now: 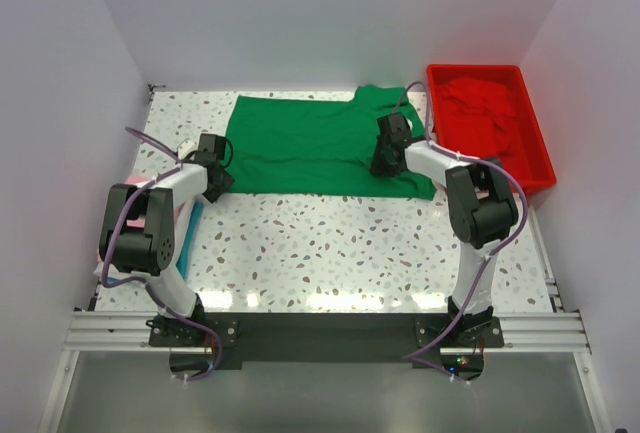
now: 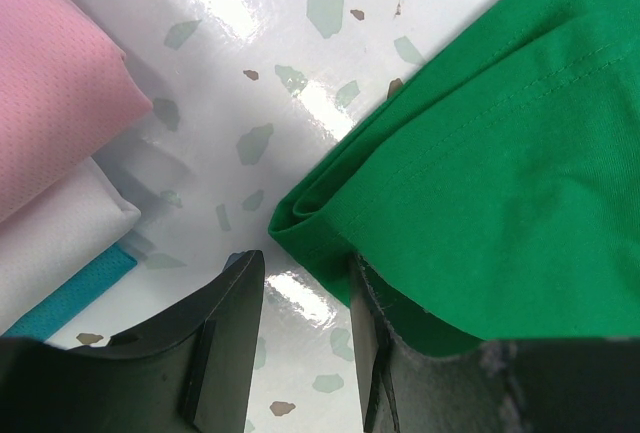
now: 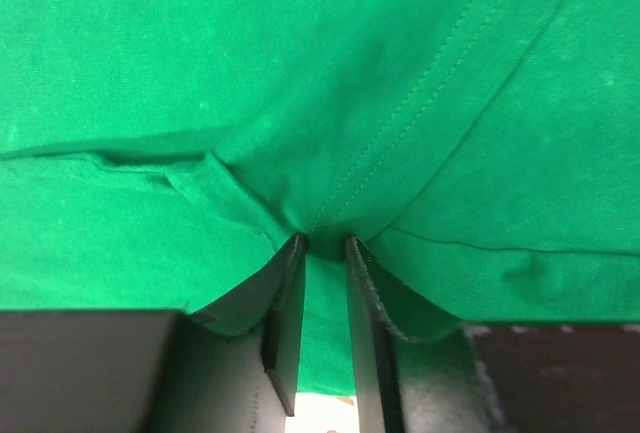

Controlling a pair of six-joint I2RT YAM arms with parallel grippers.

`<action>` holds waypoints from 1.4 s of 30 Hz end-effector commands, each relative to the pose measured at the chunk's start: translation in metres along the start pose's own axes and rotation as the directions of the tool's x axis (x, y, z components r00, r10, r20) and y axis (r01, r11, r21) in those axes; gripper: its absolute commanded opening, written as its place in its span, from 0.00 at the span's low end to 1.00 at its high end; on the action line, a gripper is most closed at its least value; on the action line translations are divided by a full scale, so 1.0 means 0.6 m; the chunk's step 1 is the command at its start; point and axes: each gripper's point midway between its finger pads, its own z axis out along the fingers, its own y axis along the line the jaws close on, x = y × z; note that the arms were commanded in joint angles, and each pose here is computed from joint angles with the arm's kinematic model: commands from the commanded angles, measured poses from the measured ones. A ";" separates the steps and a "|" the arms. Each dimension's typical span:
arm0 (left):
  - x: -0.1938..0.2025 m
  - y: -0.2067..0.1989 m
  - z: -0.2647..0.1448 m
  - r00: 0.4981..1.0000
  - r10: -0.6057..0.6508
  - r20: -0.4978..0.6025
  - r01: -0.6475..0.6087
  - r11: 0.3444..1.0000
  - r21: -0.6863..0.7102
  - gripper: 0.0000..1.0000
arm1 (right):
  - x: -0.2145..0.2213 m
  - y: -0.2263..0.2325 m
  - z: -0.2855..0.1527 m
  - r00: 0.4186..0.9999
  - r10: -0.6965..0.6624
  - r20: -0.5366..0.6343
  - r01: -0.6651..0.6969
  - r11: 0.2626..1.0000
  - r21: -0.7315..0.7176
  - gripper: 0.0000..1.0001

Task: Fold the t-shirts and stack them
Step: Fold the tshirt

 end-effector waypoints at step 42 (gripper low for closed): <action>0.004 0.008 0.014 1.000 -0.005 -0.004 0.005 1.000 -0.013 0.43 | -0.154 0.066 0.042 0.976 -0.188 0.109 0.184 0.982 0.040 0.00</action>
